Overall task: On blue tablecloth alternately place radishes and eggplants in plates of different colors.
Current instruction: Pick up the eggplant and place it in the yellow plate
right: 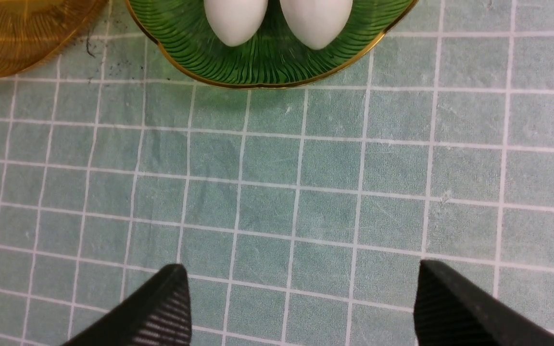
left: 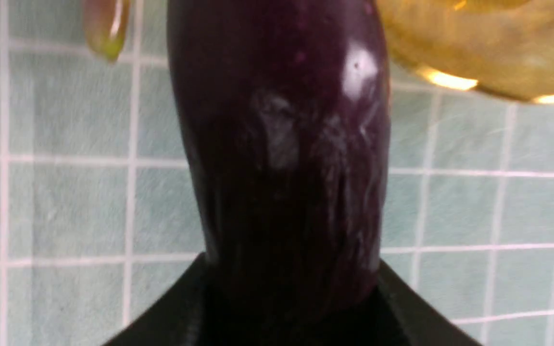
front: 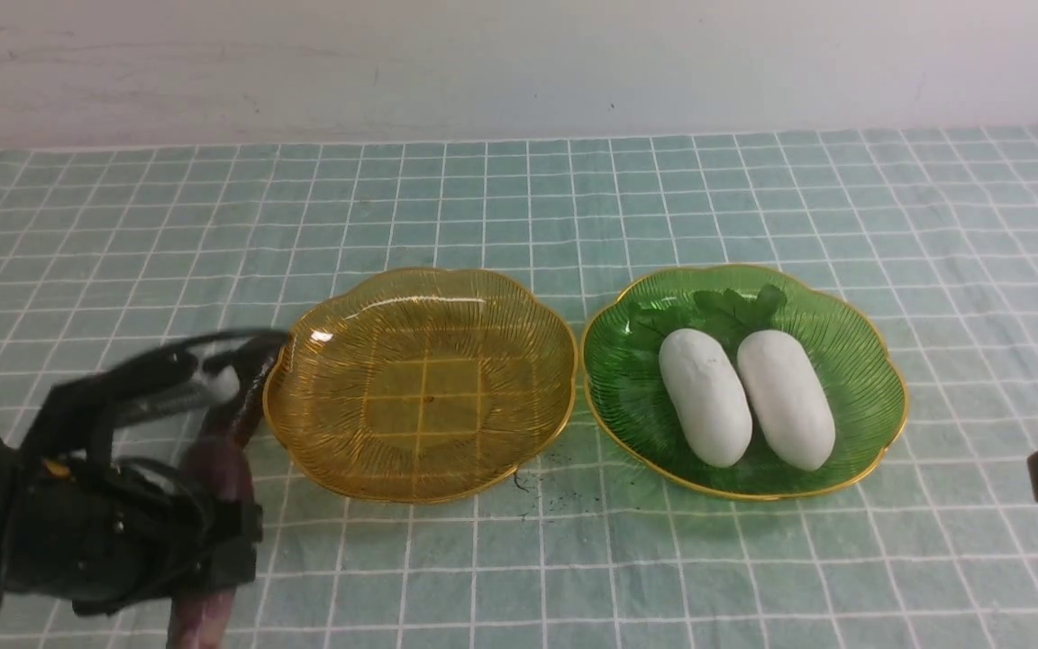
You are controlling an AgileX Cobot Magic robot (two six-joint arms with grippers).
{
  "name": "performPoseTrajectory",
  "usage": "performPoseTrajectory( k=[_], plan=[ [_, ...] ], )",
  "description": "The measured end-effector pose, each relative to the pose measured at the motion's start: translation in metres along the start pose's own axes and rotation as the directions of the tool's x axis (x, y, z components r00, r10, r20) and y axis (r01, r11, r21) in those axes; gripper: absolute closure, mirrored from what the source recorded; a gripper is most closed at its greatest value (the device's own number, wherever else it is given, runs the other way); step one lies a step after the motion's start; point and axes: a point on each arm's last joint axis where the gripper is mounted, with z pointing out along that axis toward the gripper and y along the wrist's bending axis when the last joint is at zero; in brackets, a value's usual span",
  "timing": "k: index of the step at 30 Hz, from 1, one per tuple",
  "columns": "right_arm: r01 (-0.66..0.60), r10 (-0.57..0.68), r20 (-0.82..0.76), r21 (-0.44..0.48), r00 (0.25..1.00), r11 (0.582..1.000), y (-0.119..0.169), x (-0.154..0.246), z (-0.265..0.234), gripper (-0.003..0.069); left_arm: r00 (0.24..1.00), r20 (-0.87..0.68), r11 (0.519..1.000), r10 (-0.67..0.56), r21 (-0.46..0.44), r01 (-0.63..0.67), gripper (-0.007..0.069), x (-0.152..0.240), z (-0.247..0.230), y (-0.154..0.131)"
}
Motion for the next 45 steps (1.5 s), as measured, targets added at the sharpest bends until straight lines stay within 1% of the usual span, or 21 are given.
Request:
performPoseTrajectory(
  k=[4, 6, 11, 15, 20, 23, 24, 26, 27, 28, 30, 32, 35, 36, 37, 39, 41, 42, 43, 44, 45],
  plan=[
    [0.001, -0.001, 0.001, -0.004, 1.0, 1.0, 0.0, 0.0, 0.0, 0.0093, 0.998, 0.038, 0.997, 0.041, 0.066, -0.044, 0.0316, -0.043, -0.035, -0.024],
    [0.002, -0.002, 0.001, -0.007, 1.0, 1.0, 0.001, 0.0, 0.0, 0.0093, 0.998, 0.04, 0.996, 0.043, 0.08, -0.046, 0.0316, -0.058, -0.036, -0.029],
    [0.004, -0.004, 0.005, -0.006, 1.0, 1.0, 0.001, 0.0, 0.0, 0.0093, 0.995, 0.013, 0.991, 0.099, 0.089, -0.1, 0.0316, -0.085, -0.015, -0.042],
    [0.007, -0.007, 0.01, -0.008, 1.0, 1.0, 0.001, -0.001, 0.0, 0.0093, 0.977, -0.025, 0.971, 0.213, 0.118, -0.209, 0.0316, -0.104, 0.015, -0.068],
    [0.01, -0.01, 0.014, -0.007, 1.0, 1.0, 0.001, -0.001, 0.0, 0.0093, 0.959, -0.045, 0.952, 0.279, 0.142, -0.27, 0.0297, -0.12, 0.052, -0.092],
    [0.014, -0.014, 0.016, -0.006, 1.0, 1.0, 0.001, -0.001, 0.0, 0.0093, 0.954, -0.071, 0.949, 0.292, 0.149, -0.28, 0.0252, -0.127, 0.076, -0.101],
    [0.019, -0.018, 0.016, -0.006, 1.0, 1.0, 0.001, -0.001, 0.0, 0.0093, 0.951, -0.088, 0.948, 0.296, 0.151, -0.281, 0.0201, -0.131, 0.092, -0.104],
    [0.023, -0.023, 0.016, -0.006, 1.0, 1.0, 0.001, -0.001, 0.0, 0.0093, 0.95, -0.092, 0.948, 0.297, 0.151, -0.281, 0.0171, -0.133, 0.097, -0.104],
    [0.03, -0.03, 0.016, -0.006, 0.999, 1.0, 0.001, -0.001, 0.0, 0.0093, 0.95, -0.104, 0.949, 0.294, 0.149, -0.278, 0.0118, -0.134, 0.105, -0.104],
    [0.034, -0.034, 0.016, -0.006, 0.999, 0.999, 0.001, -0.001, 0.0, 0.0093, 0.95, -0.111, 0.95, 0.293, 0.149, -0.276, 0.0093, -0.134, 0.108, -0.103],
    [0.037, -0.037, 0.016, -0.006, 0.999, 0.999, 0.001, -0.001, 0.0, 0.0093, 0.95, -0.114, 0.951, 0.291, 0.148, -0.273, 0.0069, -0.135, 0.109, -0.102],
    [0.039, -0.039, 0.016, -0.006, 0.999, 0.999, 0.001, -0.001, 0.0, 0.0093, 0.954, -0.105, 0.953, 0.282, 0.144, -0.266, 0.0064, -0.138, 0.104, -0.098],
    [0.04, -0.04, 0.016, -0.006, 0.999, 0.999, 0.001, -0.001, 0.0, 0.0093, 0.959, -0.095, 0.958, 0.266, 0.133, -0.252, 0.0099, -0.144, 0.091, -0.089],
    [0.04, -0.04, 0.016, -0.006, 0.999, 0.999, 0.001, -0.001, 0.0, 0.0093, 0.962, -0.092, 0.962, 0.258, 0.116, -0.247, 0.0171, -0.15, 0.078, -0.079],
    [0.04, -0.04, 0.016, -0.006, 0.999, 0.999, 0.001, -0.001, 0.0, 0.0093, 0.962, -0.091, 0.964, 0.256, 0.098, -0.247, 0.0214, -0.153, 0.068, -0.071],
    [0.04, -0.04, 0.016, -0.005, 0.999, 0.999, 0.001, -0.001, 0.0, 0.0093, 0.961, -0.11, 0.967, 0.255, 0.052, -0.251, 0.0341, -0.156, 0.048, -0.053],
    [0.04, -0.04, 0.016, -0.005, 0.999, 0.999, 0.001, -0.001, 0.0, 0.0093, 0.959, -0.134, 0.968, 0.251, 0.025, -0.25, 0.0411, -0.157, 0.038, -0.043],
    [0.04, -0.04, 0.016, -0.005, 0.999, 0.999, 0.001, -0.001, 0.0, 0.0093, 0.953, -0.2, 0.971, 0.229, -0.024, -0.239, 0.054, -0.153, 0.022, -0.022],
    [0.04, -0.04, 0.016, -0.005, 0.999, 0.999, 0.001, -0.001, 0.0, 0.0093, 0.952, -0.21, 0.972, 0.221, -0.036, -0.233, 0.0558, -0.153, 0.019, -0.018],
    [0.04, -0.04, 0.016, -0.005, 0.999, 0.999, 0.001, -0.001, 0.0, 0.0093, 0.956, -0.23, 0.976, 0.182, -0.074, -0.204, 0.0599, -0.151, 0.012, -0.003],
    [0.04, -0.04, 0.016, -0.005, 0.999, 0.999, 0.001, -0.001, 0.0, 0.0093, 0.958, -0.241, 0.979, 0.153, -0.098, -0.181, 0.0611, -0.149, 0.01, 0.008]
  ],
)
